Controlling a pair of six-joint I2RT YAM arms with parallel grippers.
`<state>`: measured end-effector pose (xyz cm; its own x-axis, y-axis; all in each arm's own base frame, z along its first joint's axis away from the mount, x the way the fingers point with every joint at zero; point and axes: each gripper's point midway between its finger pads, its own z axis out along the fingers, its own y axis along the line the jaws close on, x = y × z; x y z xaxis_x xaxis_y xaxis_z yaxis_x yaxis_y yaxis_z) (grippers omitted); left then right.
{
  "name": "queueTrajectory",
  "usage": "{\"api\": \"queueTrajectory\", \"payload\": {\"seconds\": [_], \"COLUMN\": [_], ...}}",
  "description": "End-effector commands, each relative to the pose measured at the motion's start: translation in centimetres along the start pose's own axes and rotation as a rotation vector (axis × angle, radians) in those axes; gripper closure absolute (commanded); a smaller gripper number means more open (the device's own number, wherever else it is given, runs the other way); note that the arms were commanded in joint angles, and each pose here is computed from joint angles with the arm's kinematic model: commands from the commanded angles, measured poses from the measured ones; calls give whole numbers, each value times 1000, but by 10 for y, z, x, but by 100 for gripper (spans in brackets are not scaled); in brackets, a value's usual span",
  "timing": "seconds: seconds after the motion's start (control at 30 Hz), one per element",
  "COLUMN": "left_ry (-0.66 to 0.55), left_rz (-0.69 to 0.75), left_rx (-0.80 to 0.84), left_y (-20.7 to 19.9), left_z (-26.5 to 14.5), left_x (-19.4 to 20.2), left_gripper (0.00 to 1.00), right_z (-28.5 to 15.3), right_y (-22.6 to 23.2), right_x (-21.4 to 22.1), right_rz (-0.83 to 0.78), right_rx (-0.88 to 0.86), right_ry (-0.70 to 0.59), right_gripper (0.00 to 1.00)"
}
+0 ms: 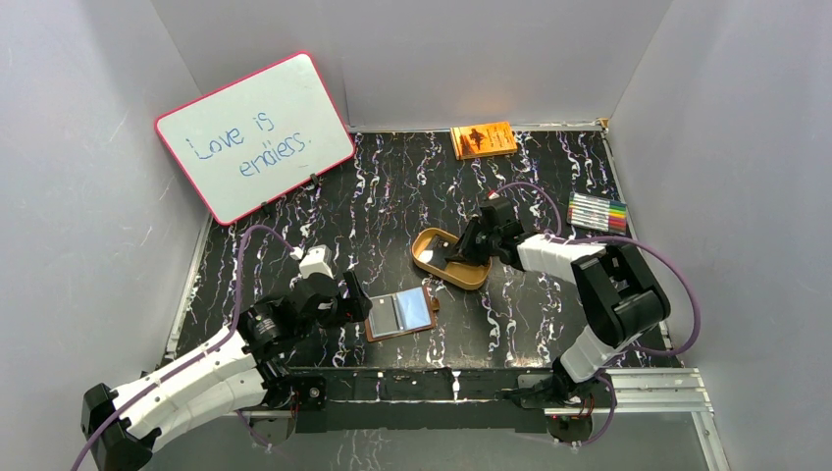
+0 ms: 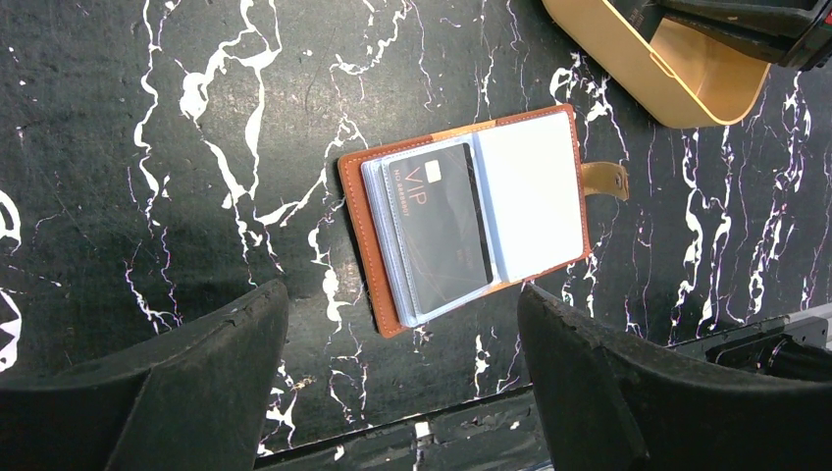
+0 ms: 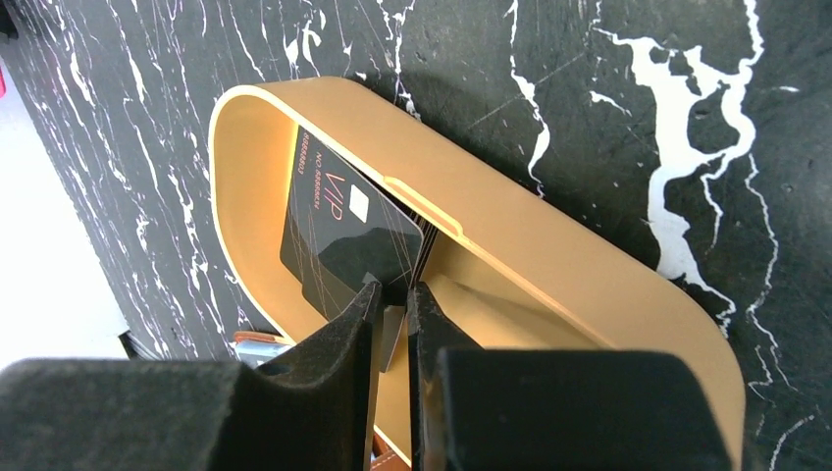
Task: Put the credit cards into the card holder
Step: Pick up the credit card from the storage box.
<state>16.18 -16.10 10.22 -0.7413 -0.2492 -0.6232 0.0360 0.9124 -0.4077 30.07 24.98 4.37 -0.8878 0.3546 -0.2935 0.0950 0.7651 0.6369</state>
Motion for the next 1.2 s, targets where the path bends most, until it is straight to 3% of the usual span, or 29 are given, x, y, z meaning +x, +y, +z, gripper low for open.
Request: {"api": "queueTrajectory", "payload": {"seconds": [0.0,0.3,0.57,0.83,1.17], "left_ry": [1,0,-18,-45,-49], "left_rz": [10,7,-1,-14,-49], "left_rx": [-18,-17,-17,-15,21], "left_y": [4,3,2,-6,-12], "left_z": [1,0,-2,-8,-13], "left_x": [1,0,-5,-18,-20], "left_gripper": [17,18,18,18,19], "right_z": [-10,-31,-77,-136,-194], "right_y": [0,11,45,78,119], "right_x": [2,1,-11,0,20], "right_rz": [-9,7,26,227,280], "right_rx": [-4,-36,-87,-176,-401], "right_ry": [-12,-32,-56,135,307], "right_gripper": [81,99,100,100,100]}}
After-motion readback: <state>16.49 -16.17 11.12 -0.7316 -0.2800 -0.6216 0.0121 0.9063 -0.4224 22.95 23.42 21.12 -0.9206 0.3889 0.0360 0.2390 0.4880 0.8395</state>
